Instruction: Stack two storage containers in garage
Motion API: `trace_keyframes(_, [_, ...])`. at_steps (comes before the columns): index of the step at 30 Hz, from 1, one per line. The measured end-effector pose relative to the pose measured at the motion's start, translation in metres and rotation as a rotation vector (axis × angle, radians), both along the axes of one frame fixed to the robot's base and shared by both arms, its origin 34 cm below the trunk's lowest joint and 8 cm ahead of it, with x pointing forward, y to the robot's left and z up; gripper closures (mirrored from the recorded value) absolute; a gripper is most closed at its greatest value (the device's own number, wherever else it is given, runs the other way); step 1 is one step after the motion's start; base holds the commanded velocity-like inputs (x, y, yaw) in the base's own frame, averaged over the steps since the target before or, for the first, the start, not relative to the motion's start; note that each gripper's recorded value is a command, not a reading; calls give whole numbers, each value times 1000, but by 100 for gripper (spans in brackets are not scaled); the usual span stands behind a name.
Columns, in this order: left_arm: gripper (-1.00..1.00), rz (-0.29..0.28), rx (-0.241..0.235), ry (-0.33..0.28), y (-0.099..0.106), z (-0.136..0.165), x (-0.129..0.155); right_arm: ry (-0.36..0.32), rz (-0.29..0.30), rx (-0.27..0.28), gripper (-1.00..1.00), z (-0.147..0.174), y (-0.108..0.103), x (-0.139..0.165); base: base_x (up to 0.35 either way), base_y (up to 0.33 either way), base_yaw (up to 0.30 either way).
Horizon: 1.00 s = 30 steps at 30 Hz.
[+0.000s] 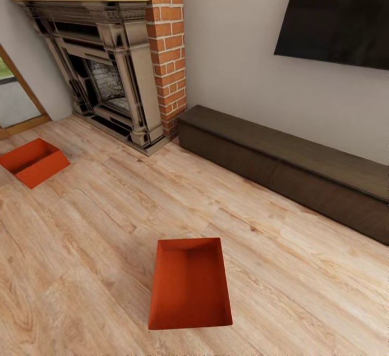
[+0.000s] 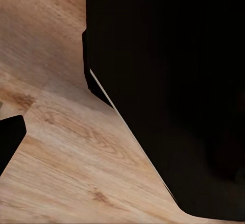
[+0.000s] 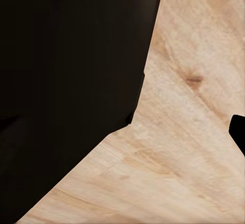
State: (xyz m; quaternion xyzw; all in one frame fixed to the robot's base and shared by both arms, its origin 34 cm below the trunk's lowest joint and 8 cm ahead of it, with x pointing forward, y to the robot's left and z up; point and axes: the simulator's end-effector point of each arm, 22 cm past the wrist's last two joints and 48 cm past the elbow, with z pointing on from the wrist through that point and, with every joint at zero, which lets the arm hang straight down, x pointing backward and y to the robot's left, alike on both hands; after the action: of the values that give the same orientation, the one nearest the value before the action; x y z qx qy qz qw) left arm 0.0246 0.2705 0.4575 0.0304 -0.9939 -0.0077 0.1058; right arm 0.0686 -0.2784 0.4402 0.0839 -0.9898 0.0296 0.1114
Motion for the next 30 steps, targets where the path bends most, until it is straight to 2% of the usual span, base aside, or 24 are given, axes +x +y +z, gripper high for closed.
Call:
trace_keyframes(7, [-100, 0, 0, 1, 0, 0, 0, -1, 1, 2, -100, 0, 1, 0, 0, 0, -3])
trace_keyframes(16, [-100, 0, 0, 1, 0, 0, -1, 0, 1, 1, -100, 0, 1, 0, 0, 0, 141])
trace_keyframes(30, [-100, 0, 0, 12, 0, 1, -5, 10, 0, -1, -100, 1, -1, -4, 0, 0, 7])
